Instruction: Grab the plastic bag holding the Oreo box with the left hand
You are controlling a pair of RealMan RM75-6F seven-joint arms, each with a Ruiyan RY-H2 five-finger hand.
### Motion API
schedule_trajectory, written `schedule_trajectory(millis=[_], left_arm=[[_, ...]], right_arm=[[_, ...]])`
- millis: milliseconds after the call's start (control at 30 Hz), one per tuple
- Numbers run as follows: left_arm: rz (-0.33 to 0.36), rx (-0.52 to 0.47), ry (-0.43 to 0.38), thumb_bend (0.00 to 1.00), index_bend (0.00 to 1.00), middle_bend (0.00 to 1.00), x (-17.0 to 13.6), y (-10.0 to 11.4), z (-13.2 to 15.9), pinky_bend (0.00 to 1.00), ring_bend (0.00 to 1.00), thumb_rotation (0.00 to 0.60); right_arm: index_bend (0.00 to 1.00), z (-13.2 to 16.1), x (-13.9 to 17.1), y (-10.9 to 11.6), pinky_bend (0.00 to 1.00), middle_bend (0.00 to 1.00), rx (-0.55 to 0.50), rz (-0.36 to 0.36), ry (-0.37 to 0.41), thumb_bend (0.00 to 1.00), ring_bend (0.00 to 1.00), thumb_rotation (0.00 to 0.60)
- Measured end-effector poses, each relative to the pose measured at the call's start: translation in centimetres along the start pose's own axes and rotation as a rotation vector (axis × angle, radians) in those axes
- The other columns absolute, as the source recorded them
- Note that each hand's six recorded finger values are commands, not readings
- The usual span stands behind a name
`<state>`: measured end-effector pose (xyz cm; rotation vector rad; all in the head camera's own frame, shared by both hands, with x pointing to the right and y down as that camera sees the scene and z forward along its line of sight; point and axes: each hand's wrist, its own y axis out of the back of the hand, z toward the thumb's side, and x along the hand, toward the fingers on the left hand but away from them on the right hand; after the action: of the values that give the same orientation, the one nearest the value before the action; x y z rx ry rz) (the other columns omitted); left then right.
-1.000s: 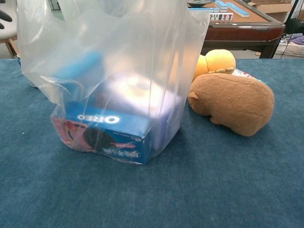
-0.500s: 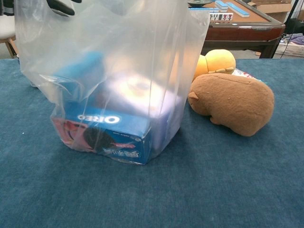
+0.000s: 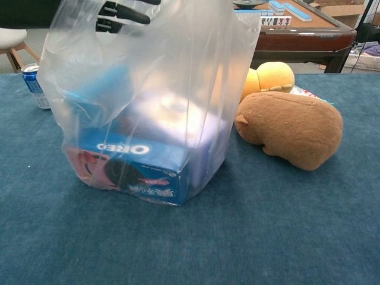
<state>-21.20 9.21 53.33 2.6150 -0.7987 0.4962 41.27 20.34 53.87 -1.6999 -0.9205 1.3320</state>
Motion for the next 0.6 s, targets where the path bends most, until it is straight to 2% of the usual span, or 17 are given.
schedule_trajectory(millis=[167,600], left_arm=[[-0.034,-0.112,-0.005,0.20,0.22,0.20,1.3,-0.2,0.5,0.13,0.17,0.028],[-0.077,-0.265,-0.031,0.20,0.22,0.20,4.5,-0.7,1.7,0.23,0.18,0.032]], right_arm=[[0.33,-0.2,0.0,-0.1,0.18,0.32,-0.003,0.001,-0.005,0.11,0.18,0.600],[0.33,-0.8,0.2,0.3,0.18,0.32,0.002,-0.003,-0.017,0.11,0.18,0.600]])
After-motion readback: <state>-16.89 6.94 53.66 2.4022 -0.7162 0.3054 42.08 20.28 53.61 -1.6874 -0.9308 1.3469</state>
